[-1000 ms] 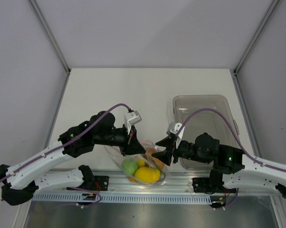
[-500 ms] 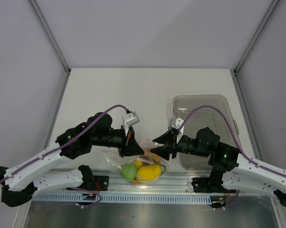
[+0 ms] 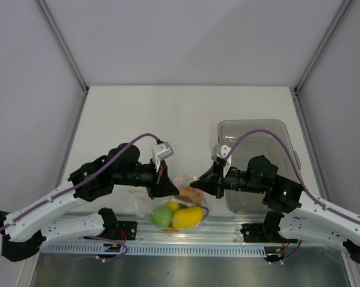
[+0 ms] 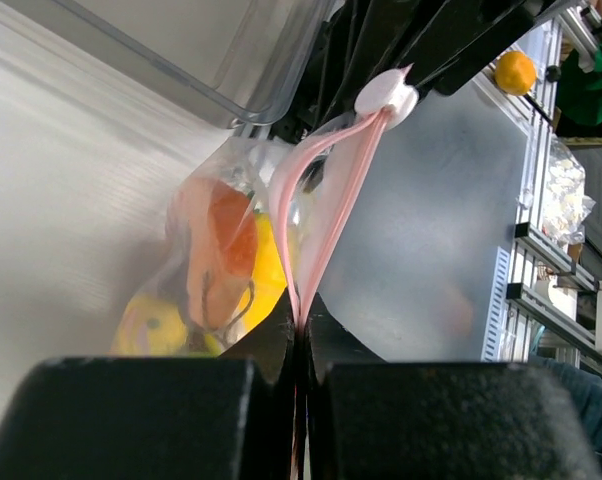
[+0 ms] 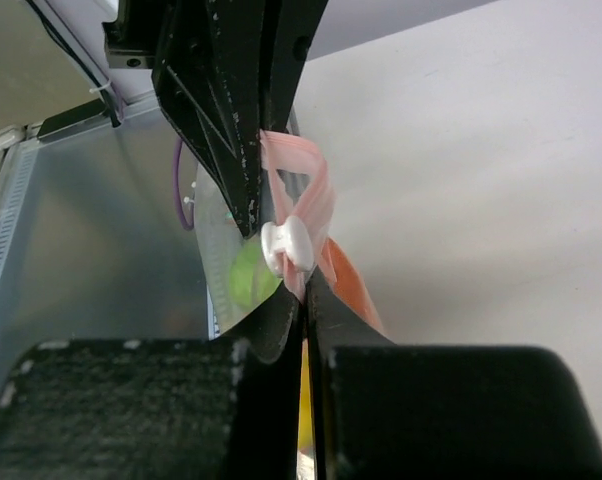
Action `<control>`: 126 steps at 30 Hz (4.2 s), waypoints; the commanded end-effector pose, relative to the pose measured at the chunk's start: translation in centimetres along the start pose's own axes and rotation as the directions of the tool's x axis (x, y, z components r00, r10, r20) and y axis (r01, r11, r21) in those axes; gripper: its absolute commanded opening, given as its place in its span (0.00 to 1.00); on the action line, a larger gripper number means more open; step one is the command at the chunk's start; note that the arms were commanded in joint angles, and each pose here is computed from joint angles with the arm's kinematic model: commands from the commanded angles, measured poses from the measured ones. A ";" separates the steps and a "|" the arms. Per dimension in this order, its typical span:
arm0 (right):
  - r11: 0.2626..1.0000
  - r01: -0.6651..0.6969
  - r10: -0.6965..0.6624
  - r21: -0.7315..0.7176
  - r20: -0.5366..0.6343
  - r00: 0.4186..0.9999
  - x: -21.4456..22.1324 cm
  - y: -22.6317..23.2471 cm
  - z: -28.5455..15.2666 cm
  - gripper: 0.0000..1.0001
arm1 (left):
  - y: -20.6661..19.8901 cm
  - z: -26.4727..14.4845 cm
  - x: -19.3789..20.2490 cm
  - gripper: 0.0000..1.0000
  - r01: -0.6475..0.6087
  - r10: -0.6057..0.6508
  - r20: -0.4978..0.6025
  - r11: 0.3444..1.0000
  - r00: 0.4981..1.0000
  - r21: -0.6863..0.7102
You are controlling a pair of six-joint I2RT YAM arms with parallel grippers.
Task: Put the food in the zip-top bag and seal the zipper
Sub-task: Zip the zipper food storage bag at the center of the board.
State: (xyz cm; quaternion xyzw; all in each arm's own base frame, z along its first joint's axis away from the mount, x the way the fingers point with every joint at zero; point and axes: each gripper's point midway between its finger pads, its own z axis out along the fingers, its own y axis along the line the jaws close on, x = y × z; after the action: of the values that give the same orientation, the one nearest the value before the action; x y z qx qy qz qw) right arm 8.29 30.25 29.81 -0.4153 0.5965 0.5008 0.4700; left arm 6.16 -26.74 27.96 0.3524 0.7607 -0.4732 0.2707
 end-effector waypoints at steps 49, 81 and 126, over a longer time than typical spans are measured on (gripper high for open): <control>0.970 -0.055 0.031 -0.238 -0.106 0.994 0.6 0.7 -0.2 0.56 | -1.5 -1.8 -1.6 0.00 -0.066 0.066 0.040 0.998 0.997 0.014; 0.949 -0.127 0.123 -0.290 -0.032 0.992 -1.0 0.2 1.2 0.00 | -0.8 -1.9 -1.1 0.21 -0.056 0.057 0.047 0.998 0.997 -0.012; 0.948 -0.304 0.300 -0.094 -0.055 0.952 -3.7 2.0 3.5 0.00 | -1.9 -1.9 -7.7 0.56 -0.338 0.330 0.335 0.940 0.883 -0.037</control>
State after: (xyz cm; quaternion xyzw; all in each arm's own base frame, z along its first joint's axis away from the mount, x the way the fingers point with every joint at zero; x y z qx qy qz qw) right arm 8.05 33.75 29.91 -0.3523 0.6725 0.5594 0.3328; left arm 9.88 -27.03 34.58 0.3665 0.6566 -0.4670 0.4652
